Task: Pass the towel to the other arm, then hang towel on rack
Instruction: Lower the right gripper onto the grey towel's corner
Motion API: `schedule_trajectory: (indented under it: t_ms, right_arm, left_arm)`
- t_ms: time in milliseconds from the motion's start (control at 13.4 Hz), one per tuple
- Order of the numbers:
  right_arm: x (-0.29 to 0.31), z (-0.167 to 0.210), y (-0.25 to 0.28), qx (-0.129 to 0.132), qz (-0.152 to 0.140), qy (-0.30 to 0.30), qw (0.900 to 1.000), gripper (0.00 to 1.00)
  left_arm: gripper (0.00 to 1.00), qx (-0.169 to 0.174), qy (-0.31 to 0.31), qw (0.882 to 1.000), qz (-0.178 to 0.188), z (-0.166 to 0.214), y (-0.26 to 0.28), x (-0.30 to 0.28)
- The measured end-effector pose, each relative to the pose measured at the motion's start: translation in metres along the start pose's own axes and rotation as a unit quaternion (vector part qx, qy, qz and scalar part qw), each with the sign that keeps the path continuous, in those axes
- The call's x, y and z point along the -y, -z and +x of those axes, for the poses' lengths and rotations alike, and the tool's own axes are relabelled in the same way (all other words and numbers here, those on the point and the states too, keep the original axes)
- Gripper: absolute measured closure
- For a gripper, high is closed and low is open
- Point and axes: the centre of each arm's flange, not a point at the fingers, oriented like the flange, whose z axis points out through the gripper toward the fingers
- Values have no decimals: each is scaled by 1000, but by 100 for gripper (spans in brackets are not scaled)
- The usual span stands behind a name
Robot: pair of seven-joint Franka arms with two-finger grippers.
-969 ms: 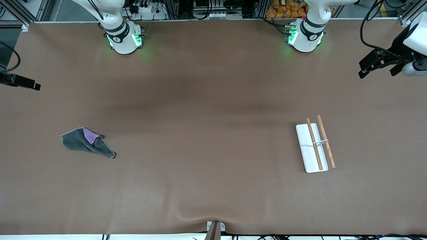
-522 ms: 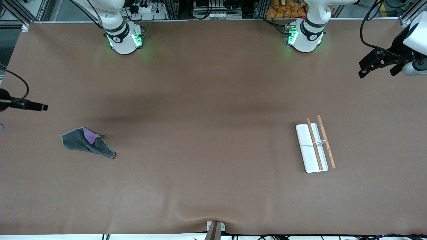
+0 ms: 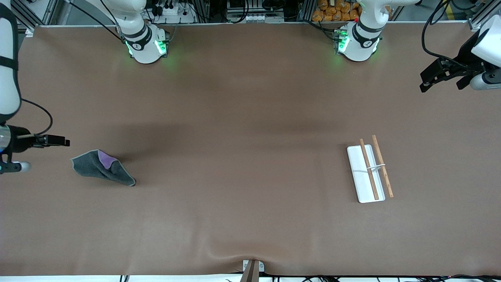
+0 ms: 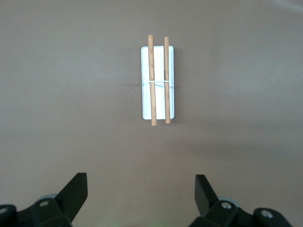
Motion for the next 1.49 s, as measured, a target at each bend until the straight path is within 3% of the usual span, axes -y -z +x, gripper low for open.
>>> schedule_trajectory:
  t_ms: [447, 820, 1267, 1490]
  right_arm:
    - [18, 37, -50, -8, -4, 73, 997, 0]
    - [46, 65, -91, -27, -27, 117, 992, 0]
    - [50, 70, -144, -39, -32, 149, 988, 0]
    - [41, 66, -163, -33, -32, 162, 986, 0]
  left_arm:
    - [0, 0, 1, 1000, 0, 0, 0, 1]
    - [0, 0, 1, 1000, 0, 0, 0, 1]
    - [0, 0, 1, 1000, 0, 0, 0, 1]
    - [0, -1, 1, 1000, 0, 0, 0, 1]
